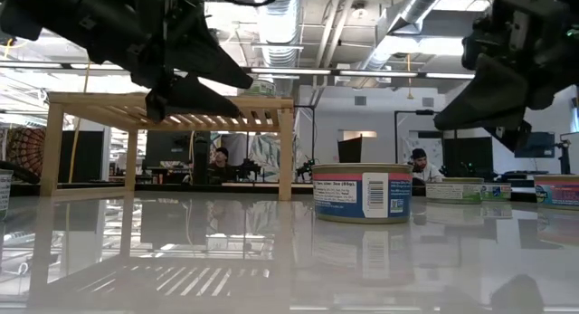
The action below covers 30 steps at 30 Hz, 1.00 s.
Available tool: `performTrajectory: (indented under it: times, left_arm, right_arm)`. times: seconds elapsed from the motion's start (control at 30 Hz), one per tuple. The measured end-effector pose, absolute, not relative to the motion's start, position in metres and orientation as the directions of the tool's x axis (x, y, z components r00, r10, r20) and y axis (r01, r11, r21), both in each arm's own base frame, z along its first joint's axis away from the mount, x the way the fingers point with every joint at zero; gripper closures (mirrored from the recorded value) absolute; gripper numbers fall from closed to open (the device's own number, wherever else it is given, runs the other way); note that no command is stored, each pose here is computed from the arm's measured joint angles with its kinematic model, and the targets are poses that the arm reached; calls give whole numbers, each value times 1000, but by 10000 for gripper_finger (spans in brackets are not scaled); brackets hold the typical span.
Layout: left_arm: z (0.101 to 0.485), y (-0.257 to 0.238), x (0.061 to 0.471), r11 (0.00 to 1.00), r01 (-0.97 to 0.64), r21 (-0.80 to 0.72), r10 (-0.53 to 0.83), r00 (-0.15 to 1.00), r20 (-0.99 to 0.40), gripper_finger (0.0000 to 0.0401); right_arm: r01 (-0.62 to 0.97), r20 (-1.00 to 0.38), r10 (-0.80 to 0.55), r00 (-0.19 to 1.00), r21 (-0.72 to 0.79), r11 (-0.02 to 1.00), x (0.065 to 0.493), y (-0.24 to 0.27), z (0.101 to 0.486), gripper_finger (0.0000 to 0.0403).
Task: Stack canned seafood by type on shelf
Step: Stack the blue tuna can on top of the blue tuna can on the shelf
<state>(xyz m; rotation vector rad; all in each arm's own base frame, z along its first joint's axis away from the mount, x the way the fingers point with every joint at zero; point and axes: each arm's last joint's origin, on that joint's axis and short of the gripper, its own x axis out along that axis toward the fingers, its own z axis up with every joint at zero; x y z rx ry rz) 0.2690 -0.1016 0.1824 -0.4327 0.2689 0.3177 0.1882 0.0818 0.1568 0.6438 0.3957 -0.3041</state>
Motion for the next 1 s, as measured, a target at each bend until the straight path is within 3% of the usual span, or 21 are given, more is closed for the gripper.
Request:
performTrajectory:
  times: [0.43,0.7,0.83,1.0]
  left_arm:
    - [187,-103,277,789,-372,-489,244,920,-307,152]
    - [181,-127,327,852,-385,-355,249,894,-373,152]
    - [188,-128,335,826,-457,-329,278,839,-468,152]
    - [191,-124,338,796,-500,-342,302,817,-491,152]
  right_arm:
    - [393,-477,-149,866,467,792,190,78,153,320]
    - [415,-477,-171,862,470,779,192,73,153,282]
    - [416,-474,-153,867,519,747,191,77,153,260]
    - [412,-455,-153,877,552,725,195,85,147,228]
